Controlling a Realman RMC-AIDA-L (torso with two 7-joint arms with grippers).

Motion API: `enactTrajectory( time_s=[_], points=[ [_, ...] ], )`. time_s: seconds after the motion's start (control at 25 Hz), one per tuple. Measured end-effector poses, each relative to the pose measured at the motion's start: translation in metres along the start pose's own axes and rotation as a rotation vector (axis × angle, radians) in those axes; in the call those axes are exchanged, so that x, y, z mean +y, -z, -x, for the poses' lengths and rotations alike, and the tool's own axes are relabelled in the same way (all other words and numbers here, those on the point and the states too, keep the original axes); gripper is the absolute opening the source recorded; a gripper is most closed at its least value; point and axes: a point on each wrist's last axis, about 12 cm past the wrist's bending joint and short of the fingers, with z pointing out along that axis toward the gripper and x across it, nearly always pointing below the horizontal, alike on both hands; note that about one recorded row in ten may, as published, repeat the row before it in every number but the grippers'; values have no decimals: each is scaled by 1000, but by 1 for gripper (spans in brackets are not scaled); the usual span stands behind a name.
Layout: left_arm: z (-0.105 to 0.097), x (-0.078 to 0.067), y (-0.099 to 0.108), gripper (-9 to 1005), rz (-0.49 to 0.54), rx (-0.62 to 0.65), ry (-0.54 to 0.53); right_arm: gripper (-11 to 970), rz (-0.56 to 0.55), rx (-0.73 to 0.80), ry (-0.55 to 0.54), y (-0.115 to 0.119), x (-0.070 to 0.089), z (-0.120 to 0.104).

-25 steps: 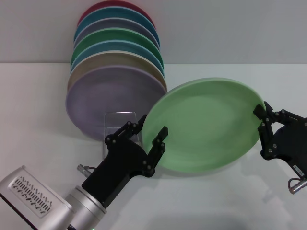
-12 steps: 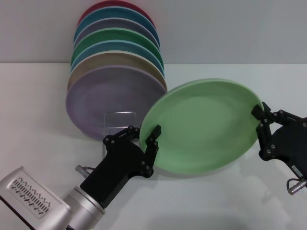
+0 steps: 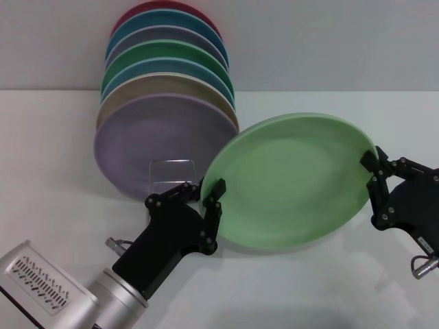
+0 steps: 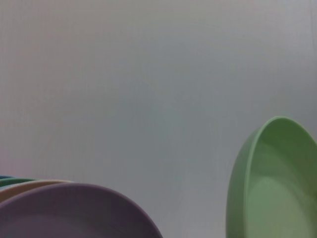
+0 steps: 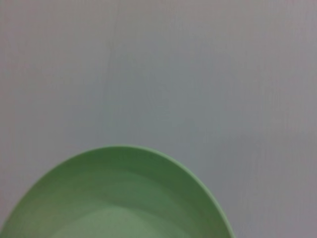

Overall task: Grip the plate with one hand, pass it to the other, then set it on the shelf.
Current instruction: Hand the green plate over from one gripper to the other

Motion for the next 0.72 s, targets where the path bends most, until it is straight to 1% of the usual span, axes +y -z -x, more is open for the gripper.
enactTrajectory(
  time_s=[0.72],
  points=[
    [1, 0, 0, 91, 0, -10, -3, 26, -1, -26, 4, 2, -1, 3]
  ],
)
